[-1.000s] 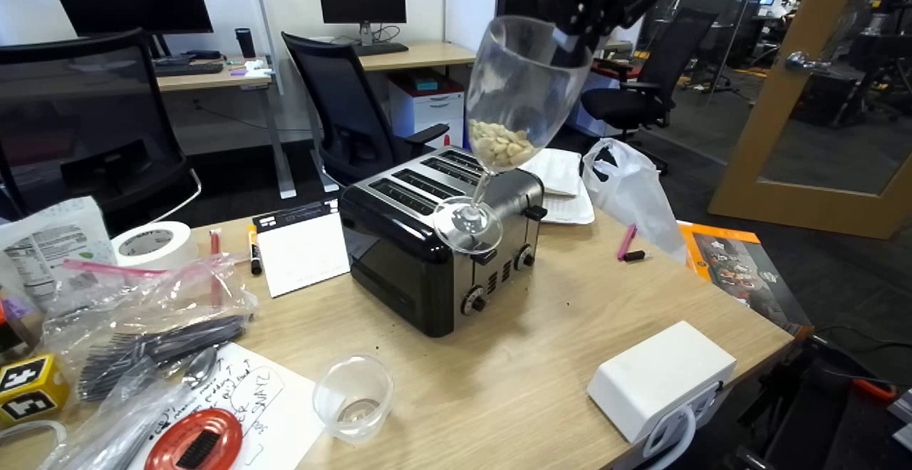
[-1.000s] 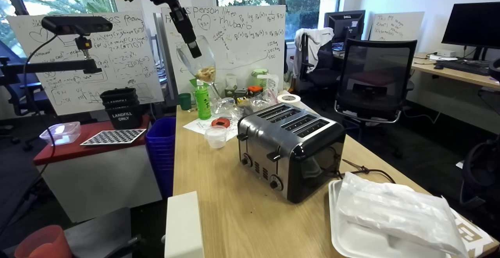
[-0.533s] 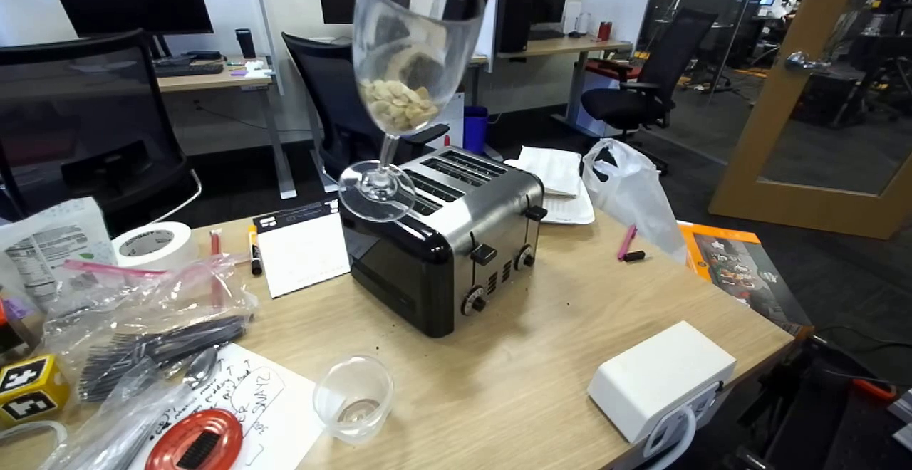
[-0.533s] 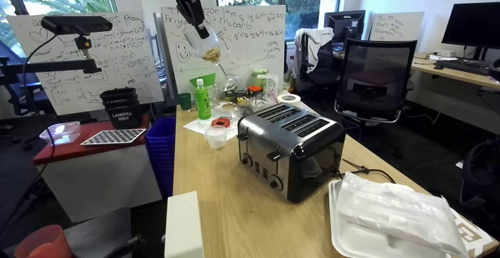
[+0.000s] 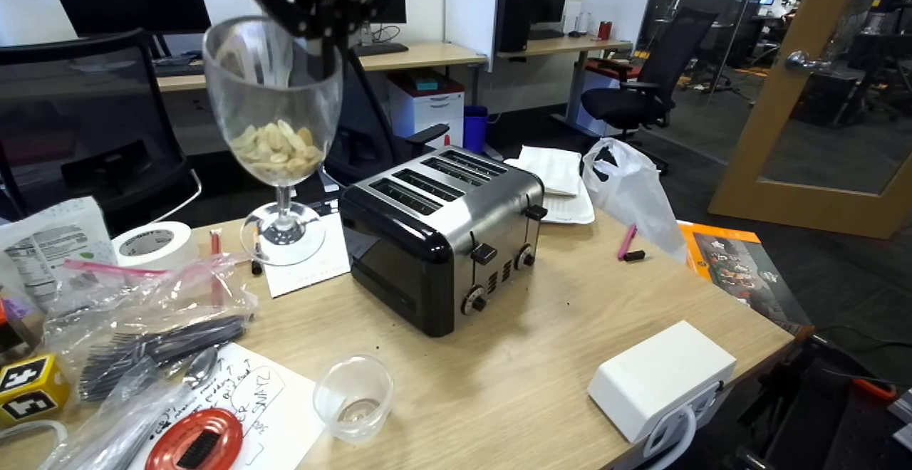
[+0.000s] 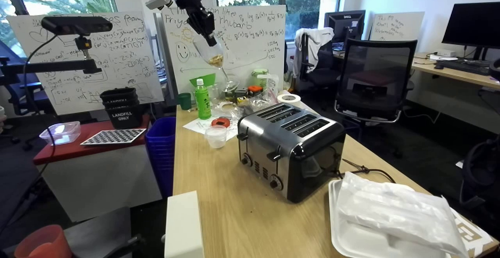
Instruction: Move the wine glass from the right side of the toaster to the left side.
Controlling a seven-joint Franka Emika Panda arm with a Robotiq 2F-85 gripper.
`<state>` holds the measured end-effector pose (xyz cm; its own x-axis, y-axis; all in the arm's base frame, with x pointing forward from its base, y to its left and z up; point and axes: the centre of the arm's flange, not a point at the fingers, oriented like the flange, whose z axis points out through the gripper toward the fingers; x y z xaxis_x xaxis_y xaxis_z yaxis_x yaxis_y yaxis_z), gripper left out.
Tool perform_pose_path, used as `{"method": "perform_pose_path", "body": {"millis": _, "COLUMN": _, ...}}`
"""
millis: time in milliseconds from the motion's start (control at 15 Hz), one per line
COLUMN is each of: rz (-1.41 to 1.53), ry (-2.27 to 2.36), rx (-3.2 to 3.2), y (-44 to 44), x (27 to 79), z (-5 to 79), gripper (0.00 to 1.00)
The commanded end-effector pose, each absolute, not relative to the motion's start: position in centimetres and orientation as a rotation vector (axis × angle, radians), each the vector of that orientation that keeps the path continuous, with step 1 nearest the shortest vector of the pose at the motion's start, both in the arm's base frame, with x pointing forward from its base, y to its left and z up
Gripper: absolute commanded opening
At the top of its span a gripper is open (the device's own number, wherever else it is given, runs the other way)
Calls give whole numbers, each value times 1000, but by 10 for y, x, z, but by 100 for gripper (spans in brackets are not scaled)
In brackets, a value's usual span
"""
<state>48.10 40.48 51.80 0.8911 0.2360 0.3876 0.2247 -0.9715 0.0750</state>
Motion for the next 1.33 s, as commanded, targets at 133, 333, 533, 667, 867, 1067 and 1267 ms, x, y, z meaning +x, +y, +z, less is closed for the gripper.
{"method": "perform_pose_path", "body": {"millis": 133, "rz": 556, "ry": 420, "rx": 2951, "y": 446, "x": 533, "z": 486, "gripper": 2}}
{"method": "perform_pose_path", "body": {"millis": 333, "rz": 497, "ry": 405, "rx": 2916, "y": 458, "x": 553, "z": 456, "gripper": 2}}
{"method": "perform_pose_path", "body": {"millis": 533, "rz": 421, "ry": 398, "rx": 2903, "y": 462, "x": 566, "z": 425, "gripper": 2}}
{"method": "perform_pose_path", "body": {"millis": 667, "rz": 375, "ry": 387, "rx": 2917, "y": 463, "x": 574, "z": 408, "gripper": 2}}
{"method": "perform_pose_path", "body": {"millis": 867, "rz": 332, "ry": 372, "rx": 2939, "y": 465, "x": 585, "z": 385, "gripper": 2}}
{"method": "perform_pose_path", "body": {"millis": 1067, "rz": 266, "ry": 354, "rx": 2975, "y": 468, "x": 592, "z": 359, "gripper": 2}}
{"method": "perform_pose_path", "body": {"millis": 1267, "rz": 194, "ry": 338, "rx": 2996, "y": 473, "x": 595, "z": 333, "gripper": 2}}
